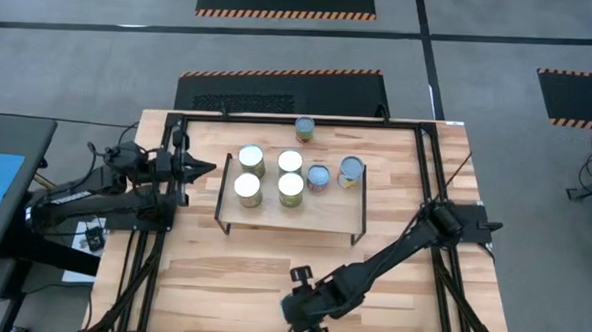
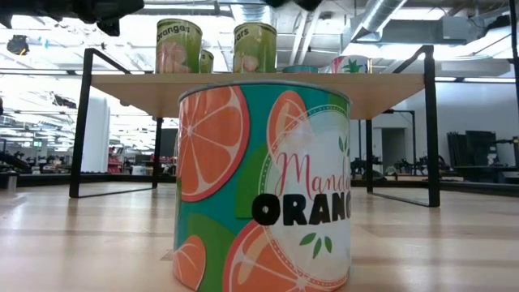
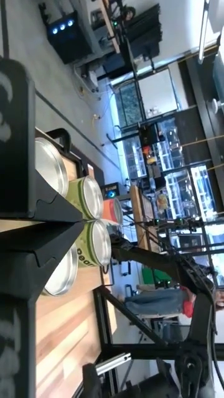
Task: Pick and place cans onto a shelf
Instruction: Put the canned mandarin oranges on the shelf aligned with the canned corn
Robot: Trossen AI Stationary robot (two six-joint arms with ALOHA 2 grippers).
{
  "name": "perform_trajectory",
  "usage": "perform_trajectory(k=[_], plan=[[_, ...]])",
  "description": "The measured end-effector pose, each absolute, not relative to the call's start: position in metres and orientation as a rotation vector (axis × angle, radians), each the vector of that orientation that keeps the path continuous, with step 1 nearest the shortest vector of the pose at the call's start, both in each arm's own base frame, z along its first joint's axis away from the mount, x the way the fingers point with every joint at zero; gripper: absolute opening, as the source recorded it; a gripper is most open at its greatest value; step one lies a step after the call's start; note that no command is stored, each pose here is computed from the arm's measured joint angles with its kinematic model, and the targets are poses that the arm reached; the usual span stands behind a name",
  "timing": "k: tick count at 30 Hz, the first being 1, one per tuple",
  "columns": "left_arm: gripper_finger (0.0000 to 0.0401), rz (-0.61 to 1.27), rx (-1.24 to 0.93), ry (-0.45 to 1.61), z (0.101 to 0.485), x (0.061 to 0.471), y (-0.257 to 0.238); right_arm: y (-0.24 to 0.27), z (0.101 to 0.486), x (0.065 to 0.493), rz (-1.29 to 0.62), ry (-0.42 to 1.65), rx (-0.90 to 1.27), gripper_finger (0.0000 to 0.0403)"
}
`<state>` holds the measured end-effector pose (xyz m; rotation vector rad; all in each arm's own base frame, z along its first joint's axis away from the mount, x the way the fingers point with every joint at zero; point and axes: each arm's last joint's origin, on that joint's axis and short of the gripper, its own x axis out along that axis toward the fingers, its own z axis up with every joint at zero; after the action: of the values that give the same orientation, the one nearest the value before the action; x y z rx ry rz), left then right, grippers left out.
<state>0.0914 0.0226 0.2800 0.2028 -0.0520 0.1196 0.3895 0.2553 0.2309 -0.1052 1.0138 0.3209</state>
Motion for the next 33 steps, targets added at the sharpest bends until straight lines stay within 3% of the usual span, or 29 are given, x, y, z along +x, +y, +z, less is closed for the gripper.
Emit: perform_trajectory(k=[7, 18, 33], plan=[[0.0000, 0.122, 0.203, -0.043, 0.279, 0.092, 0.022, 0.261, 0.231, 0.387, 0.349, 1.074, -0.098, 0.0181], [0.0000, 0.121, 0.222, -0.031, 0.278, 0.092, 0.022, 0.247, 0.227, 0.377, 0.279, 1.199, -0.209, 0.0172], [0.0000, 0.120, 0.208, -0.026, 0.278, 0.092, 0.022, 0.273, 0.231, 0.380, 0.306, 0.998, -0.240, 0.0165]])
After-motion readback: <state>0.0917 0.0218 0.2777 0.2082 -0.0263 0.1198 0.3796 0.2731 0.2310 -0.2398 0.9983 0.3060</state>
